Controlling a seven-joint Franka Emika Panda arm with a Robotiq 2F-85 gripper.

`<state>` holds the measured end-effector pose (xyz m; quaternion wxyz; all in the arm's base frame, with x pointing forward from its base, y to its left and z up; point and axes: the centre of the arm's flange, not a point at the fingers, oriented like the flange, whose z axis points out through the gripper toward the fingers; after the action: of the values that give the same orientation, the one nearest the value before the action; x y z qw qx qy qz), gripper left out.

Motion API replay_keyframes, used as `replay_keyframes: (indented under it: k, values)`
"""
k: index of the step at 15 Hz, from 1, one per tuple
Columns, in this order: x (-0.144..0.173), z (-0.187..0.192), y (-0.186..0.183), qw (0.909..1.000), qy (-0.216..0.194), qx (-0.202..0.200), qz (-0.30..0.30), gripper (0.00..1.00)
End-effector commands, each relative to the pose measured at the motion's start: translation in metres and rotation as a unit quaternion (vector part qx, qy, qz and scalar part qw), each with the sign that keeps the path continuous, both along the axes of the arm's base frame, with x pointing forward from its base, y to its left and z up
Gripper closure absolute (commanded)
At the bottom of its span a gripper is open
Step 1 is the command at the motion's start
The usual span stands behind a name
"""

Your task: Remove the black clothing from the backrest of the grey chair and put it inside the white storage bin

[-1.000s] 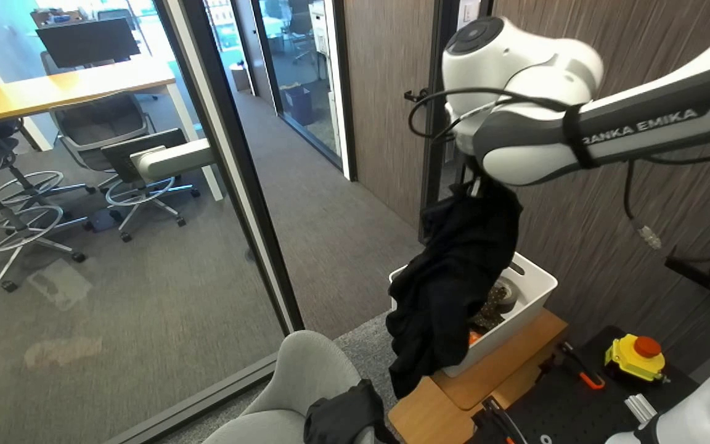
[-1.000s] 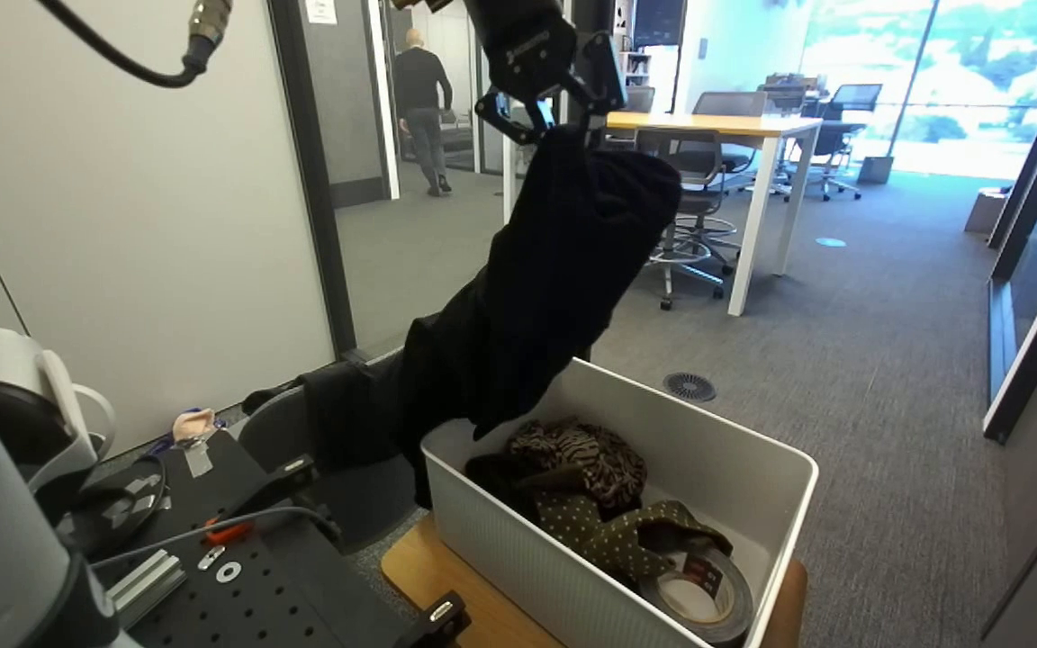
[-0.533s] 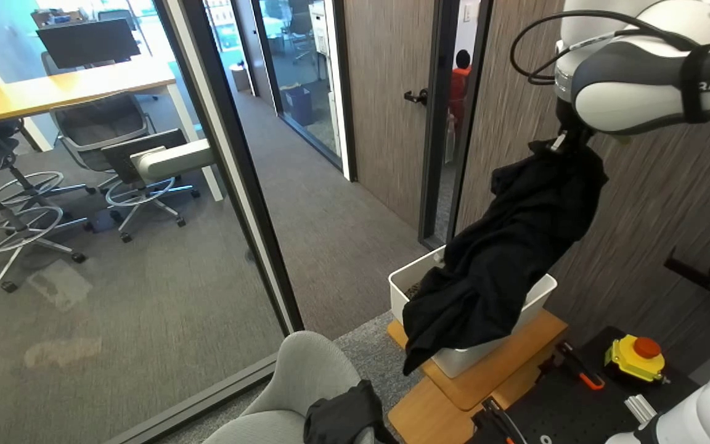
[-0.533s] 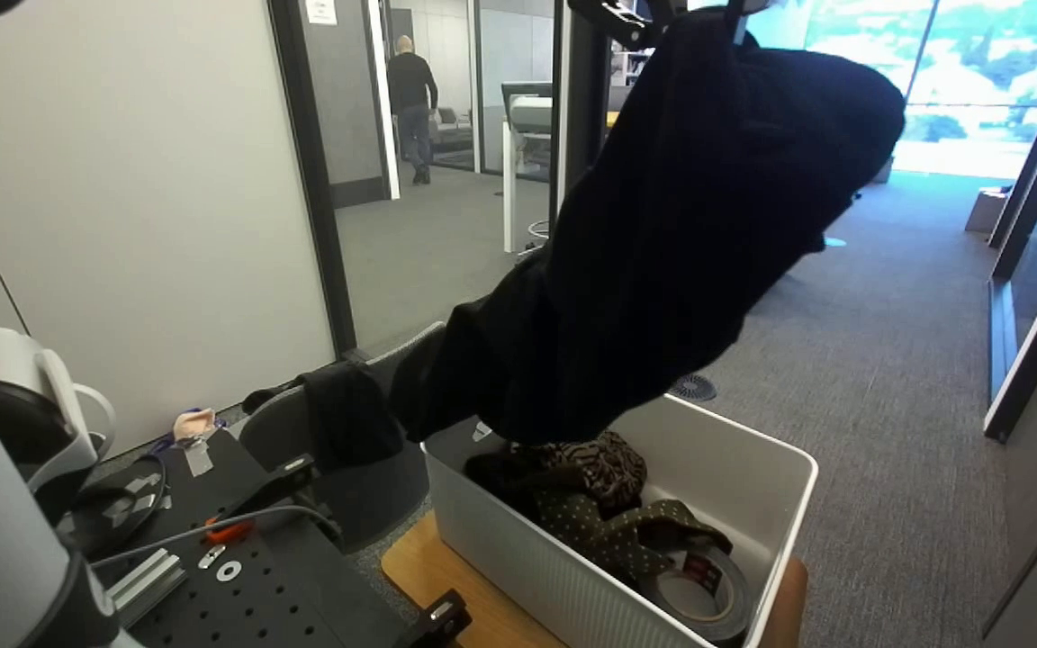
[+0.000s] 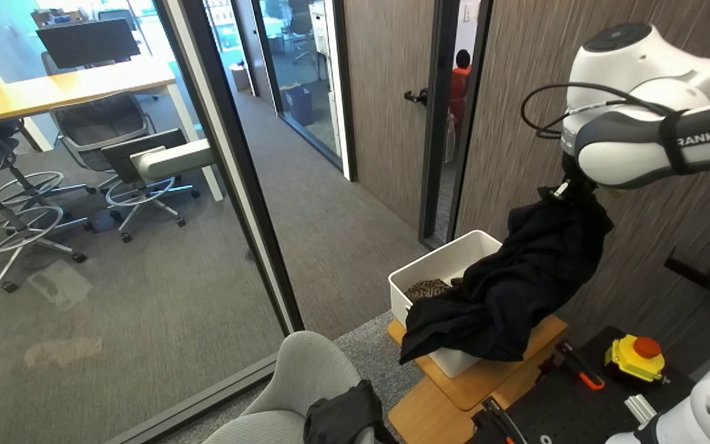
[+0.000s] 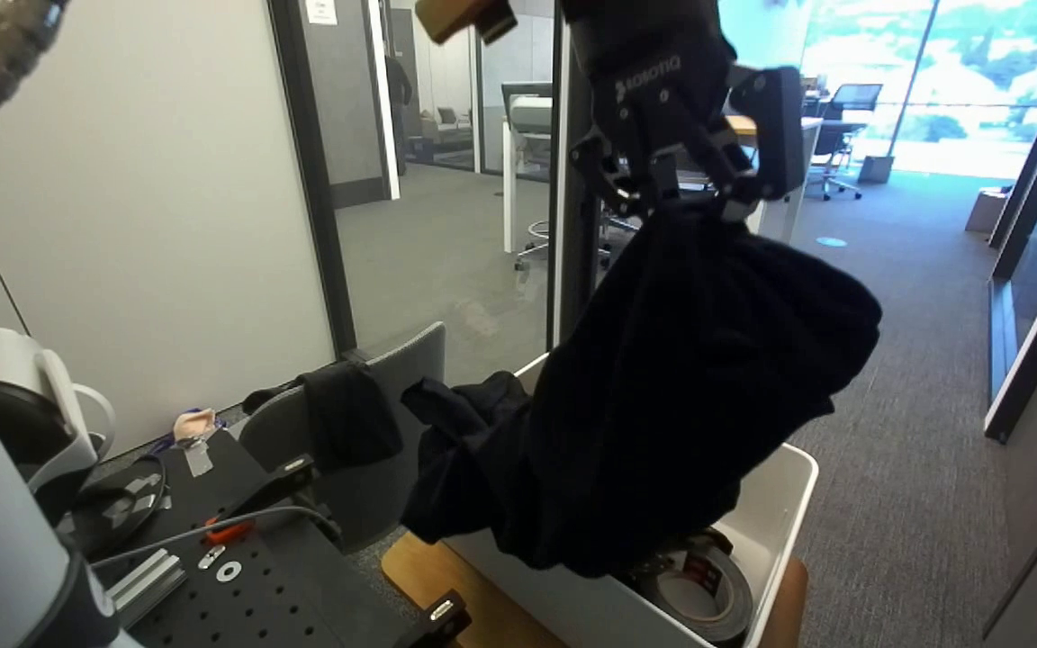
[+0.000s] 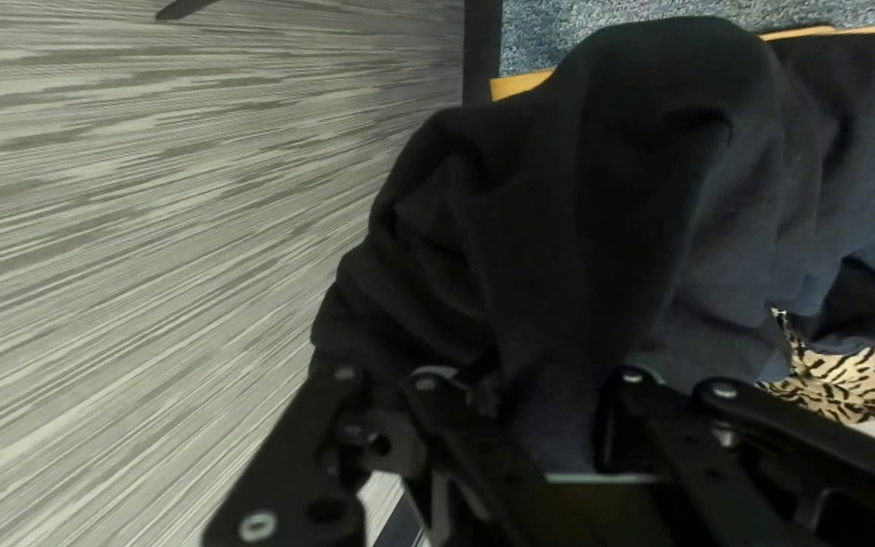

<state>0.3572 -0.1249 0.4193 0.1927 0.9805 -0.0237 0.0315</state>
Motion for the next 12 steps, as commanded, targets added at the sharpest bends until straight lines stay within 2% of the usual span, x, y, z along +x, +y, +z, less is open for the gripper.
replay_keyframes:
  k: [1,12]
  values:
    - [0.020,-0.038,-0.003,0.9999,-0.009,0.012,-0.006,0.89]
    - [0.107,-0.106,-0.008,0.9985,0.018,0.026,0.045,0.89]
